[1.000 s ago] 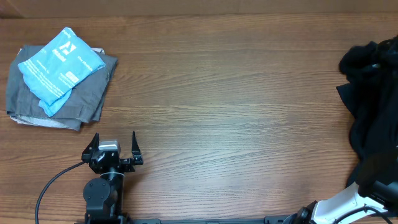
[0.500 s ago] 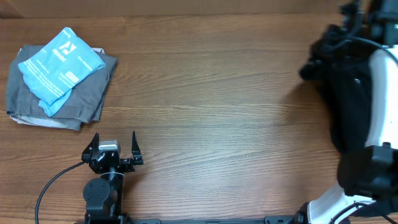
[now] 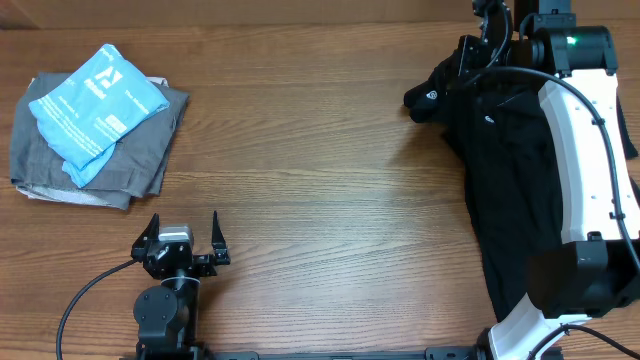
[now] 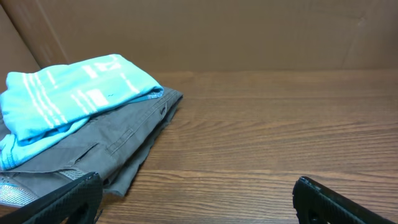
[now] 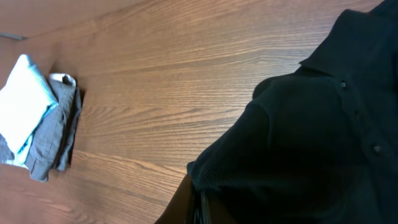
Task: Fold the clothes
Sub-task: 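Lift the black shirt with the right gripper and drag it toward table center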
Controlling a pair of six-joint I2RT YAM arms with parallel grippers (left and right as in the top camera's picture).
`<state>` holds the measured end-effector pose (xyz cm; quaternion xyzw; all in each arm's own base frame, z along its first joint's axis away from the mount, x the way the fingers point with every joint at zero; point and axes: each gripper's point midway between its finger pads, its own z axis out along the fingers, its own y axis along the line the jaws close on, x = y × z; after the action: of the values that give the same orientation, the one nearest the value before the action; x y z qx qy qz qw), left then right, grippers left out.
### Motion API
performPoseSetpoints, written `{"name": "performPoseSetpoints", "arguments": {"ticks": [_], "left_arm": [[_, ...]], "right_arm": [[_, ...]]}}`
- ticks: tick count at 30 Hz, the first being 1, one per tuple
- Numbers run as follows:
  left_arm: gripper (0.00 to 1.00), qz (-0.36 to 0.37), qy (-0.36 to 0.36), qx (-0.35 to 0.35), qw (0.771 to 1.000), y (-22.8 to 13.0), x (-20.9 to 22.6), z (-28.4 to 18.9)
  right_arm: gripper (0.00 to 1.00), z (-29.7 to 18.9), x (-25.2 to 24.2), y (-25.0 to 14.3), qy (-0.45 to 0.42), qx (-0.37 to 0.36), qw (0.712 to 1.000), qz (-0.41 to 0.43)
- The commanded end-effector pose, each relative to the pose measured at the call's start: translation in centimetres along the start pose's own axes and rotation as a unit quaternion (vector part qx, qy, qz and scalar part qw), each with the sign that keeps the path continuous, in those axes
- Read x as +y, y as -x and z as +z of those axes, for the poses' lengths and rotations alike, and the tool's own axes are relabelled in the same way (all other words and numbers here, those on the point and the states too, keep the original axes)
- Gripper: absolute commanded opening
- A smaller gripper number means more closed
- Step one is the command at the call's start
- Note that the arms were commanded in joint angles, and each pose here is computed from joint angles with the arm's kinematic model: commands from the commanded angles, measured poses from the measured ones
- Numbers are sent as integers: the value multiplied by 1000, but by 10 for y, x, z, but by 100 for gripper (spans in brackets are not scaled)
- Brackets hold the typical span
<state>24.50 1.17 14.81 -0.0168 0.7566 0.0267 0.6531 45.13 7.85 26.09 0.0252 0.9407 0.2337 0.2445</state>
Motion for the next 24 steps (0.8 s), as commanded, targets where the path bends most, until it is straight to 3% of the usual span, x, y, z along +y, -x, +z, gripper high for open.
{"name": "performPoseSetpoints", "arguments": {"ticks": [1,7,13,18,24], "left_arm": [[100,9,6,1,1000,-1,2,0],[100,9,6,1,1000,-1,2,0],[100,9,6,1,1000,-1,2,0],[100,9,6,1,1000,-1,2,0],[100,9,6,1,1000,-1,2,0]], "right_arm": [[4,-64,26,31,17,-90,995,-28],[4,-151,70,59,38,-198,977,-61],[4,-193,121,47,96,-223,964,-105],[4,-174,159,19,154,-163,968,-108],[4,-109,167,-12,141,-57,983,-100]]}}
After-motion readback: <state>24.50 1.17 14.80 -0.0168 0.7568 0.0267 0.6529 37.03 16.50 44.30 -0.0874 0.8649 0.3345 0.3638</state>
